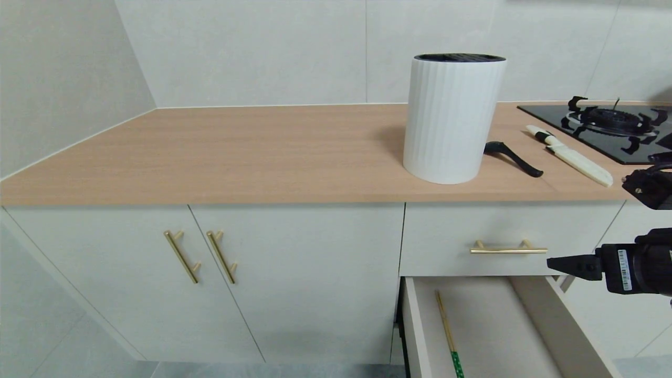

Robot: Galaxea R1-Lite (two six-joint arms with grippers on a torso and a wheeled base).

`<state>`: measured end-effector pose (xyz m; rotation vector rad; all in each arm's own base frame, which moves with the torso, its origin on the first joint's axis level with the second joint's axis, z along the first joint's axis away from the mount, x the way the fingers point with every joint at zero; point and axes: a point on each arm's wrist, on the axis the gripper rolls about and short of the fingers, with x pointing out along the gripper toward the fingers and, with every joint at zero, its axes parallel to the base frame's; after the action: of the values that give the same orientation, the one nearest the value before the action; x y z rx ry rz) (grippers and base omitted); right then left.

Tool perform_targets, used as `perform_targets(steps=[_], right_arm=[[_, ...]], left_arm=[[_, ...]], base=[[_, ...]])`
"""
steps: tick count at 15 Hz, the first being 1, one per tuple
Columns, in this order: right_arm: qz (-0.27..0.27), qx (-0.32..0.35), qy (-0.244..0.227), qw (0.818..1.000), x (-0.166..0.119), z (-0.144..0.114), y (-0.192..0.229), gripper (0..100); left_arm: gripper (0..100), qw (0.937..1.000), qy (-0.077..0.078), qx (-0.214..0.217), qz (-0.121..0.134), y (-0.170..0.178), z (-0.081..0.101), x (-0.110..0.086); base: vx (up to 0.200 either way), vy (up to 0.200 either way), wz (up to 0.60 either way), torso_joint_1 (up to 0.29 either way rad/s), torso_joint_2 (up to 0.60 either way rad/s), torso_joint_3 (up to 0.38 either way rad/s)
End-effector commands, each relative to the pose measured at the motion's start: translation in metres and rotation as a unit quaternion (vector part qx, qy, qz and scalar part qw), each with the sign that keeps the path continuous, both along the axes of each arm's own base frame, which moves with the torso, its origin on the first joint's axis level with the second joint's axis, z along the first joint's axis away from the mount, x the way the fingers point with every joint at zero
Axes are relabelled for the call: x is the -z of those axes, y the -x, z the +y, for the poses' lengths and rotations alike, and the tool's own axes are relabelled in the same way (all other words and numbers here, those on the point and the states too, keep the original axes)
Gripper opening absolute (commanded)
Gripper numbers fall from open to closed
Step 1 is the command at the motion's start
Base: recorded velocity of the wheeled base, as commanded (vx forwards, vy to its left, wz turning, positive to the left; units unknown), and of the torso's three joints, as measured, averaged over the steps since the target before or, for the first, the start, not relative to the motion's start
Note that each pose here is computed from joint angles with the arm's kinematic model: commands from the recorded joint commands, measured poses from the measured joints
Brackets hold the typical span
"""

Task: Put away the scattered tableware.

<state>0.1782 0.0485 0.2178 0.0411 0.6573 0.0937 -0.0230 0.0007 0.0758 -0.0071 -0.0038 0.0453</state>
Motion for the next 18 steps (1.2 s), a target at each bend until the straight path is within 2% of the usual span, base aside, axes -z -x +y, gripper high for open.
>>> perform_targets(steps=[1,13,16,18], right_arm=[[0.0,0.001,0.0,1.0,0.001,0.0,-0.001,100],[-0.003,-0.001,-0.001,1.0,0.004,0.002,-0.007,100],[-0.014,0.01,0.023,1.0,0.016,0.001,-0.046,100],[-0.064,0.027,0.021,0.997,0.022,-0.011,-0.101,100]], left_arm=[[100,1.0,0.0,0.0,0.0,0.0,0.0,0.0],[100,1.0,0.0,0.0,0.0,0.0,0.0,0.0],[100,1.0,0.0,0.0,0.0,0.0,0.0,0.0],[100,1.0,0.0,0.0,0.0,0.0,0.0,0.0]], base=[[0.0,0.0,0.0,0.159,-0.45,-0.295],[0.0,0.0,0.0,0.191,-0.47,-0.276],[0.0,0.0,0.0,0.04,-0.1,-0.058],[0.0,0.0,0.0,0.0,0.0,0.0]])
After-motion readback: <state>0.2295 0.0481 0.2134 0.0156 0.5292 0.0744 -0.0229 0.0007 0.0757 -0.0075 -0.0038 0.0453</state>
